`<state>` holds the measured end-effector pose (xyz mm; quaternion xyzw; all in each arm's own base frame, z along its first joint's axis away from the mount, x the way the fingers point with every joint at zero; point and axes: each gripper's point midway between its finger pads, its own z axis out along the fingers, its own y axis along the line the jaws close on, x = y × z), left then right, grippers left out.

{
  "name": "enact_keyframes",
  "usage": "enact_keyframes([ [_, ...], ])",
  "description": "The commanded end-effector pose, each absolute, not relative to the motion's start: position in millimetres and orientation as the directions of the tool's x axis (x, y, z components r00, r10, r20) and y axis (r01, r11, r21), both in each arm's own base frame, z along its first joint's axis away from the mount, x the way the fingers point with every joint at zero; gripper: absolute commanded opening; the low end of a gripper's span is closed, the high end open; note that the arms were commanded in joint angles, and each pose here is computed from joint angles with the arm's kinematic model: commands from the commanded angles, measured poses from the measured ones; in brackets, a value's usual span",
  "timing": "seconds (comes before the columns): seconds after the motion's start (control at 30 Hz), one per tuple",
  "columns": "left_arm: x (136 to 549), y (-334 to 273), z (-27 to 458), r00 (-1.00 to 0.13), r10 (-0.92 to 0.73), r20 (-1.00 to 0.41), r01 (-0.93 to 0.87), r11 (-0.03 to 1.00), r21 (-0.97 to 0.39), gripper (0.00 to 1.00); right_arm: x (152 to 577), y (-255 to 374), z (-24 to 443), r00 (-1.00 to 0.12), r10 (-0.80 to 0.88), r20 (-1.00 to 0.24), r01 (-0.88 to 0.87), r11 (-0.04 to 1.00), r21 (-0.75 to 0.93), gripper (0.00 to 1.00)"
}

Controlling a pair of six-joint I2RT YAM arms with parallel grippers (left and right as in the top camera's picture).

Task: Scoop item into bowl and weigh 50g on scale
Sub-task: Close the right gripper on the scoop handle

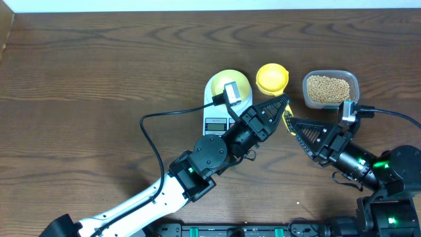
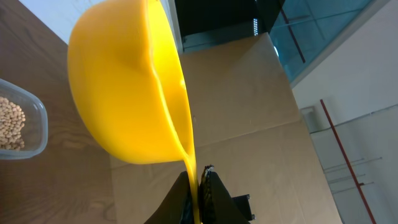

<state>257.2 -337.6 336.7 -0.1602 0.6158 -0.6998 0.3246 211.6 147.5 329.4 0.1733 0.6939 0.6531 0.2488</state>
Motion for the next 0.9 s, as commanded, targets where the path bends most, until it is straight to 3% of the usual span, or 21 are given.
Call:
enact_keyframes([
  [0.0,257.1,-337.6,343.7,-0.731,-0.659,-0.18,0.273,-0.04,-0.961,0.08,212.7,145.4,336.4,-0.805,0.578,-0.134,-0.101,0.089,0.991,0.28],
  [0.87,256.5,-338.1,343.7,-0.733,-0.655,-0.181,0.273,-0.041,-0.961,0.07,221.4,152.2,330.7,-0.789,0.601,-0.126,-0.081,0.103,0.991,0.28],
])
